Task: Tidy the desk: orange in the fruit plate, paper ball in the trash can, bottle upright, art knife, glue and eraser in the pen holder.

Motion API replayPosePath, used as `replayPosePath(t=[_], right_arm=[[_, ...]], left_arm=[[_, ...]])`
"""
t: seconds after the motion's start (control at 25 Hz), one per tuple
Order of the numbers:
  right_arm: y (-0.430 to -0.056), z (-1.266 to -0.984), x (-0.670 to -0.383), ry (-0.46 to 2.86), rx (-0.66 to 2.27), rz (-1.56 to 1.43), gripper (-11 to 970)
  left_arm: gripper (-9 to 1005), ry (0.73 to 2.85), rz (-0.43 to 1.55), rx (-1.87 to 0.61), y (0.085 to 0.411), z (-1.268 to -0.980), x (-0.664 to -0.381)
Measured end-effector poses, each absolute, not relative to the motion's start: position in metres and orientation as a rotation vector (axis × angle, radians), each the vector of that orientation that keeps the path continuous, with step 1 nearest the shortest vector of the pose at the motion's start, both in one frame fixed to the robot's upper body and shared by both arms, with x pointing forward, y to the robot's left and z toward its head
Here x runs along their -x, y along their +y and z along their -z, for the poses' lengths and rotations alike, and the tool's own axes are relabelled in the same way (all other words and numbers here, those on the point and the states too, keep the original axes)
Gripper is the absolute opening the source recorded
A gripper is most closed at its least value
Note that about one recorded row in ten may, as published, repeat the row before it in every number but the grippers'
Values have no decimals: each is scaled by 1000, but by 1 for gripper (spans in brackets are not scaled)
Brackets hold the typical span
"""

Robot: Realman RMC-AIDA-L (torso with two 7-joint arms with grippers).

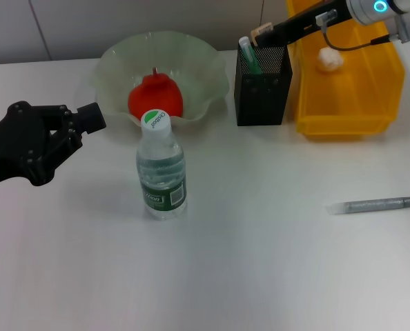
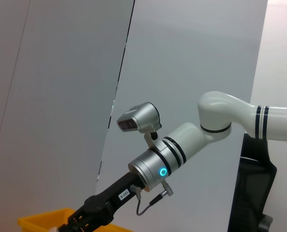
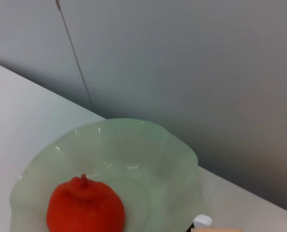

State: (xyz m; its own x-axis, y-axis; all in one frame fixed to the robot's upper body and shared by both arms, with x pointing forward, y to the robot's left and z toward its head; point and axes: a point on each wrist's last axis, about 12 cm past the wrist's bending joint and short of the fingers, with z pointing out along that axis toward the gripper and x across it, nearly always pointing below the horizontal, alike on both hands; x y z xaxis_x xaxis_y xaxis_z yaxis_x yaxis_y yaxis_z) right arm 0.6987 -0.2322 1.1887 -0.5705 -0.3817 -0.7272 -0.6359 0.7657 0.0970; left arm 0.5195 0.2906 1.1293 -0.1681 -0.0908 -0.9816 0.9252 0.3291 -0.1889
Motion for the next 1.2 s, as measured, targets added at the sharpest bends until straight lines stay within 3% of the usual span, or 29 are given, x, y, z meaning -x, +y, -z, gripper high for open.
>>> replayPosePath(t=[0.92, 1.2], right_arm=[[-230, -1187, -697, 2233, 764, -462, 455], [-233, -1195, -681, 2216, 731, -493, 453]], left_arm=[[7, 1432, 1113, -814, 291, -1128, -518], [8, 1431, 1114, -815, 291, -1128, -518]])
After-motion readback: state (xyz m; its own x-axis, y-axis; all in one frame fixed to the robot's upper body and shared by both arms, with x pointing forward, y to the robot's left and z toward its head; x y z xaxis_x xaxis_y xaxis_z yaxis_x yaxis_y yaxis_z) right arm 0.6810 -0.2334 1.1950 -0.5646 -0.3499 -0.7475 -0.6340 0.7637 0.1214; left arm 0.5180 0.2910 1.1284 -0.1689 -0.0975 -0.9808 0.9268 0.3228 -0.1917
